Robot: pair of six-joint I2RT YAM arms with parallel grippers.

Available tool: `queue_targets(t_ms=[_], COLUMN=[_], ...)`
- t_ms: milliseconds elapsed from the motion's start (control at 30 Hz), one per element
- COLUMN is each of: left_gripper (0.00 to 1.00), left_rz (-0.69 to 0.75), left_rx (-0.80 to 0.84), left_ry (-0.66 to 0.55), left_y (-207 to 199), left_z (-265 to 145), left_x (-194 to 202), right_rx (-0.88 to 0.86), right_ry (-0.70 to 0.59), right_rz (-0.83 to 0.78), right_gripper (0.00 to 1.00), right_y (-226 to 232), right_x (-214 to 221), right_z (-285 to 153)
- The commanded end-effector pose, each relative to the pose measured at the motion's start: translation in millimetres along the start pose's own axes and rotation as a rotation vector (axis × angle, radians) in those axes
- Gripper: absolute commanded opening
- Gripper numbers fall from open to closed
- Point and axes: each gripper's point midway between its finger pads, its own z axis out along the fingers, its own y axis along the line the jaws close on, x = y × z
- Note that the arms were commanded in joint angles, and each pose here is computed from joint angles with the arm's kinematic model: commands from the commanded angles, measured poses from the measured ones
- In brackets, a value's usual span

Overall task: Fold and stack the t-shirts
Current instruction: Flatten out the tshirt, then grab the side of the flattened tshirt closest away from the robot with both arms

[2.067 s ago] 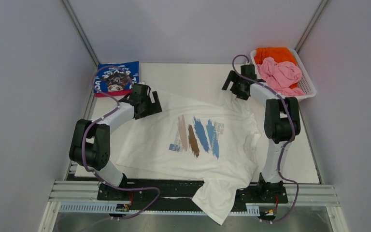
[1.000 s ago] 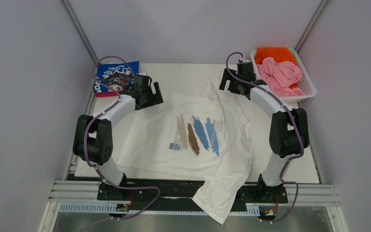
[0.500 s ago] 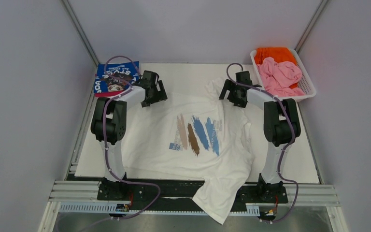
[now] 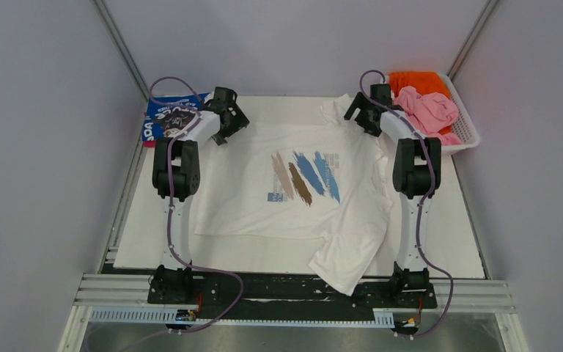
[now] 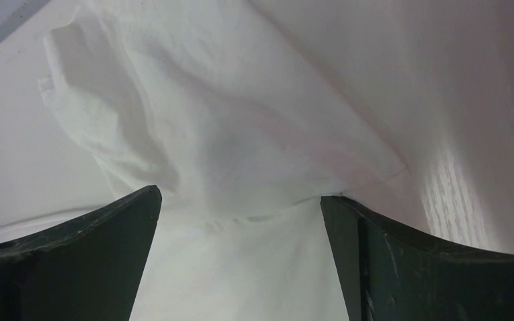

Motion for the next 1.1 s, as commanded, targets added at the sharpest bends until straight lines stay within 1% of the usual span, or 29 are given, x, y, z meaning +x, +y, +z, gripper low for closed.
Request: queue_targets(t_ms=[0, 100, 167, 233, 300, 333, 367, 400, 433, 467, 500, 533, 567, 600, 633, 667, 700, 733, 767, 800, 833, 867, 900, 967, 1000, 1067], left_gripper=[1.00, 1.00, 1.00, 1.00, 1.00, 1.00, 1.00, 1.00, 1.00, 1.00, 1.00, 1.00, 1.00, 1.00, 1.00, 1.00, 1.00, 1.00, 1.00, 1.00, 1.00, 1.00, 1.00, 0.99, 0.99, 0.96], left_rz=[-0.045, -0.024, -0.006, 0.028, 0.071, 0.098, 0.122, 0.141, 0.160, 0.184, 0.194, 0.206, 0.208, 0.203, 0.192, 0.189, 0.188, 0.187, 0.181, 0.174, 0.159, 0.149, 0.122, 0.073, 0.054, 0.003], left_rx=[-0.094, -0.090, -0.049, 0.023, 0.080, 0.101, 0.097, 0.134, 0.149, 0.169, 0.161, 0.157, 0.118, 0.105, 0.076, 0.066, 0.041, 0.028, -0.012, -0.037, -0.085, -0.110, -0.151, -0.196, -0.208, -0.254], left_ry=[0.032, 0.011, -0.010, -0.032, -0.057, -0.079, -0.068, -0.112, -0.121, -0.134, -0.144, -0.147, -0.158, -0.159, -0.159, -0.156, -0.149, -0.146, -0.138, -0.134, -0.117, -0.108, -0.092, -0.070, -0.065, -0.039], left_y=[13.6, 6.0, -7.3, -25.3, -40.3, -44.4, -42.1, -50.0, -48.6, -52.3, -41.0, -37.1, -15.5, -7.2, 15.8, 26.9, 50.7, 62.1, 87.8, 100.5, 126.1, 138.6, 160.8, 188.5, 196.6, 224.5], left_z=[27.1, 26.6, 16.0, -3.5, -31.3, -53.6, -61.3, -89.9, -112.9, -127.2, -145.7, -155.9, -171.9, -179.9, -193.2, -199.0, -208.6, -213.5, -223.0, -227.1, -236.0, -240.1, -246.3, -251.2, -251.6, -245.3], left_x=[4.4, -7.8, -20.6, -33.8, -43.6, -50.3, -40.4, -50.9, -44.3, -39.5, -32.8, -24.3, -15.8, -8.1, 3.2, 10.0, 24.2, 30.5, 44.0, 49.9, 64.1, 71.2, 85.3, 106.3, 112.6, 137.9], right_rx=[0.064, 0.026, -0.050, -0.103, -0.152, -0.176, -0.192, -0.202, -0.210, -0.215, -0.221, -0.224, -0.226, -0.225, -0.226, -0.224, -0.220, -0.216, -0.207, -0.204, -0.205, -0.191, -0.156, -0.132, -0.115, -0.093], right_ry=[-0.015, -0.068, -0.074, -0.093, -0.100, -0.118, -0.125, -0.134, -0.143, -0.151, -0.164, -0.169, -0.172, -0.173, -0.174, -0.175, -0.172, -0.164, -0.159, -0.151, -0.148, -0.156, -0.153, -0.196, -0.207, -0.213], right_rz=[-0.014, -0.046, -0.079, -0.113, -0.156, -0.173, -0.191, -0.209, -0.223, -0.239, -0.249, -0.256, -0.261, -0.263, -0.267, -0.265, -0.263, -0.257, -0.246, -0.232, -0.217, -0.195, -0.174, -0.128, -0.108, -0.071], right_gripper=[1.00, 1.00, 1.00, 1.00, 1.00, 1.00, 1.00, 1.00, 1.00, 1.00, 1.00, 1.00, 1.00, 1.00, 1.00, 1.00, 1.00, 1.00, 1.00, 1.00, 1.00, 1.00, 1.00, 1.00, 1.00, 1.00], right_y=[-17.9, -3.2, 16.1, 33.2, 50.3, 60.8, 68.9, 76.2, 81.3, 85.6, 90.5, 93.3, 95.3, 95.6, 96.6, 94.6, 91.9, 88.2, 82.1, 76.1, 69.9, 60.6, 44.3, 25.7, 15.6, -1.5], right_x=[-12.8, -36.9, -47.2, -57.4, -59.7, -65.0, -63.1, -60.1, -56.8, -51.7, -48.2, -42.7, -36.2, -28.2, -19.0, -12.0, -3.3, 6.3, 15.8, 25.2, 33.6, 40.4, 53.2, 61.3, 67.4, 80.6], right_z=[25.2, 23.7, 12.8, -5.8, -28.7, -49.6, -64.0, -76.8, -90.5, -102.1, -116.1, -128.2, -140.2, -151.2, -161.6, -171.0, -179.9, -187.2, -194.7, -202.1, -211.2, -219.8, -222.4, -242.6, -246.8, -253.1])
